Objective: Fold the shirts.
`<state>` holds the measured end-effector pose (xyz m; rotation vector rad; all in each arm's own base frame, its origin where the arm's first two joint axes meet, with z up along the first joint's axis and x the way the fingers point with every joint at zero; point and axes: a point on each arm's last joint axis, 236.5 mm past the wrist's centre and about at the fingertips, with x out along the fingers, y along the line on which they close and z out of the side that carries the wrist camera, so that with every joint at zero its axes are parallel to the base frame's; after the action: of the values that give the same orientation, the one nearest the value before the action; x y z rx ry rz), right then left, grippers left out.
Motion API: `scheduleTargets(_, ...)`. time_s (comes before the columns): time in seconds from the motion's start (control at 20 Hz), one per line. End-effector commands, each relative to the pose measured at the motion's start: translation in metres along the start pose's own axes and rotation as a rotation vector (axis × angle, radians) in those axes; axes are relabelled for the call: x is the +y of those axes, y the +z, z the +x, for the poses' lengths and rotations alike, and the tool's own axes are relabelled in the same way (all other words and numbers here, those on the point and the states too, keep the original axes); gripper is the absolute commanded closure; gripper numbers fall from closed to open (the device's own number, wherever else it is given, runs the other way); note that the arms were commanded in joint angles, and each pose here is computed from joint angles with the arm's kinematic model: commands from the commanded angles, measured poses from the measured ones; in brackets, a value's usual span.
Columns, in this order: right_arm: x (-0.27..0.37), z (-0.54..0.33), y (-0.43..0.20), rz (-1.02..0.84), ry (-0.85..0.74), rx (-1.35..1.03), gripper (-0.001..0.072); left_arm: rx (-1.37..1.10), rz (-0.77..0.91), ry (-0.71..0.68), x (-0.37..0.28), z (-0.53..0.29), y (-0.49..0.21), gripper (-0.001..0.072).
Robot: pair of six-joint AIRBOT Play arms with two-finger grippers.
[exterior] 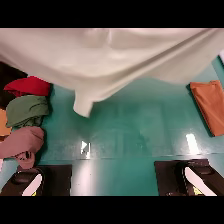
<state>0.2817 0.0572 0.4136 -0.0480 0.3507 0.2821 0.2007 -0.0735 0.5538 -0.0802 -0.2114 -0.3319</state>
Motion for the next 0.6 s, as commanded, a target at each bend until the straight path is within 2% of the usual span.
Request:
scheduleTargets(0.0,-0.007,-0.037,0.003,-0.010,-0.080,0.018,0.0695,-0.177,0.063,0.027,-0.007,-0.040,0.063,0.0687)
scheduleTargets(0.1,-0.007,-0.033,-0.004,0.015,-0.070,0.078,0.0696,-0.155,0.087,0.077,0.007,-0.029,0.057,0.0687)
scheduleTargets(0.25,-0.013,-0.007,-0.031,0.088,-0.055,0.215,0.0696,0.060,0.070,0.101,0.032,0.030,-0.003,0.0687)
scheduleTargets(0.55,-0.030,0.086,-0.163,0.278,-0.025,0.644,0.0696,0.626,-0.097,0.071,0.089,0.201,-0.244,0.0686)
